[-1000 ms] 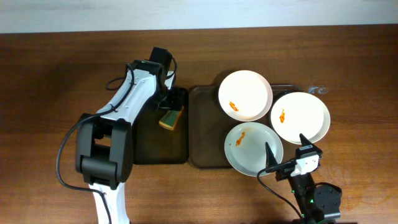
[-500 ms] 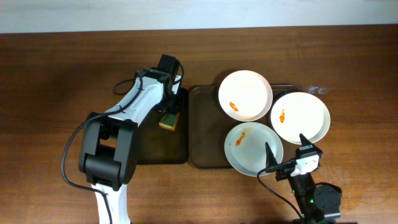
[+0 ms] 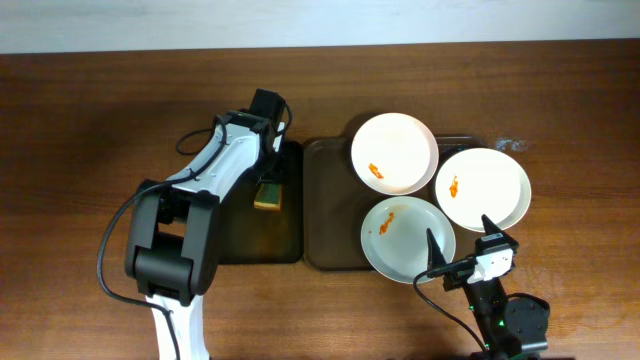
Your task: Clean dirty plates on tray and stack at the side
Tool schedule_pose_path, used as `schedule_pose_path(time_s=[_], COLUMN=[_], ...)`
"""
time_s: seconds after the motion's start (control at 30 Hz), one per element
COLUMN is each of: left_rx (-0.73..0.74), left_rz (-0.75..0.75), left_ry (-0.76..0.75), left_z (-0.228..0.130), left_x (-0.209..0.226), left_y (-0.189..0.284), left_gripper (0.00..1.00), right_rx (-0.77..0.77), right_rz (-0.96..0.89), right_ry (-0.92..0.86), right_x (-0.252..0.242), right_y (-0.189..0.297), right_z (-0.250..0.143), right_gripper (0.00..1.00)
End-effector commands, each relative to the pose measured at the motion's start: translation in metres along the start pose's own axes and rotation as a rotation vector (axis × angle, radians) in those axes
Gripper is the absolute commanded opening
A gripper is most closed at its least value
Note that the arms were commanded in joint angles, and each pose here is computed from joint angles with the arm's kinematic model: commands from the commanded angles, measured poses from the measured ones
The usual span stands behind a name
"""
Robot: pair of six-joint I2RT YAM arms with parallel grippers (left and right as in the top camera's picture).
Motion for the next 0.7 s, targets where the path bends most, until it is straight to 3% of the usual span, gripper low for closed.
schedule_pose_path(time_s=[0.0, 0.3, 0.43, 0.6, 0.67], left_rx=[0.009, 0.005, -0.002, -0.003, -0.003], left_rz=[-0.021, -0.066, -0.068, -0.066, -0.065], left_ry=[0.004, 0.001, 0.0, 0.0, 0.0], left_z=[-0.002, -0.001, 0.001, 0.001, 0.001], left_x=[-0.002, -0.011, -0.011, -0.011, -0.011], left_y=[-0.005, -0.006, -0.006, -0.006, -0.006], left_gripper=[0.77, 0.79, 0.86, 0.69, 0.47], right_rx=[0.009, 0.003, -0.01, 0.147, 0.284], right_rz=[-0.001, 0.008, 0.109, 0.046, 0.07], right_ry=[-0.008, -0.008, -0.086, -0.16, -0.177], right_x=[0.0, 0.002, 0.016, -0.008, -0.011], right_y=[0.0, 0.0, 0.005, 0.027, 0.028], right_z=[-0.003, -0.002, 0.012, 0.062, 0.073], right_gripper=[0.98, 0.98, 0.98, 0.98, 0.98])
Point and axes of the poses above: each gripper's point midway between its finger pads, its own y axis back along the fingers, its own x axis along the line the jaws close on, z = x × y, the point moved 1 cm from there along y, back along the fingers, and after that the axes turned 11 degrees about y, right-handed, at the moved point
